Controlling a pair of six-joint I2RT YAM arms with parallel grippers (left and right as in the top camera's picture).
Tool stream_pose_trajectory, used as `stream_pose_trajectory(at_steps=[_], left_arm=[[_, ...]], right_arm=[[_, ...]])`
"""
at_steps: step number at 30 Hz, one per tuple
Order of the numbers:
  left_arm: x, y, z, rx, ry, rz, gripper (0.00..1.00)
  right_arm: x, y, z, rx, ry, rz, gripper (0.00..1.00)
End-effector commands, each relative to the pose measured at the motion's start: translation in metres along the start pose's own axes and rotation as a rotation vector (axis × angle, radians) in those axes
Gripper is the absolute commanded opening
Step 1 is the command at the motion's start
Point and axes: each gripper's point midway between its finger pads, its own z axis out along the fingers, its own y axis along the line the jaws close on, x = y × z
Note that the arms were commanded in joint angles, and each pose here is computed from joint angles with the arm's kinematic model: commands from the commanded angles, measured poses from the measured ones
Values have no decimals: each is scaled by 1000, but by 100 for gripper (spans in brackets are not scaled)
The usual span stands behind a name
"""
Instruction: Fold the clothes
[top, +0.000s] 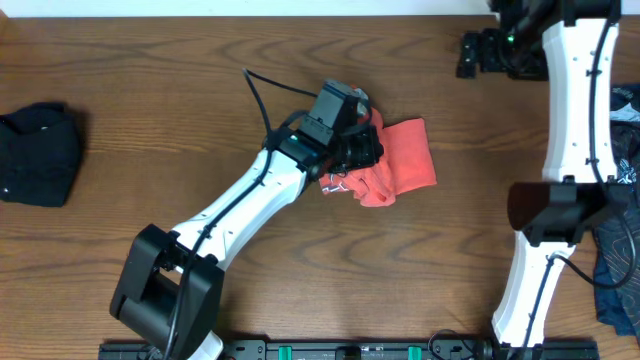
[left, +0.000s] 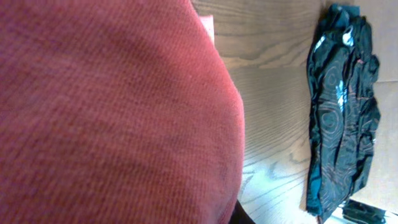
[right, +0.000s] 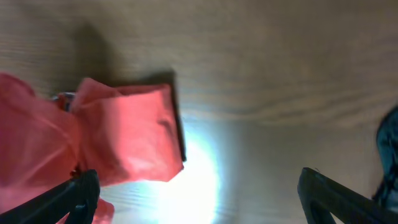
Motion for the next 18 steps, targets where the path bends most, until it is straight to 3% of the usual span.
stream_pose_trajectory(at_steps=[1,6,7,12,13,16,17,18], left_arm=[[-5,-7,7,-12,-20,28,6],[2,-2,23,-21,7,26,7],[3,-3,24,-20,7,19,13],[-4,-11,24,8,-20,32,15],[-6,-13,24,14,-27,36,28],[-9,-17,24,31,-42,45,31],[-10,-19,24,36,-46,48,41],[-10,-21,24,42,-50,53,56]], right_arm=[[8,-11,-1,-1,24,41,99],[14,-12,8,2,60,46,99],[14,-12,9,2,63,46,99],[13,-12,9,2,60,46,99],[13,-12,9,2,60,46,99],[14,-12,9,2,61,46,99],[13,-12,9,2,61,46,99],[13,-12,9,2,60,46,99]])
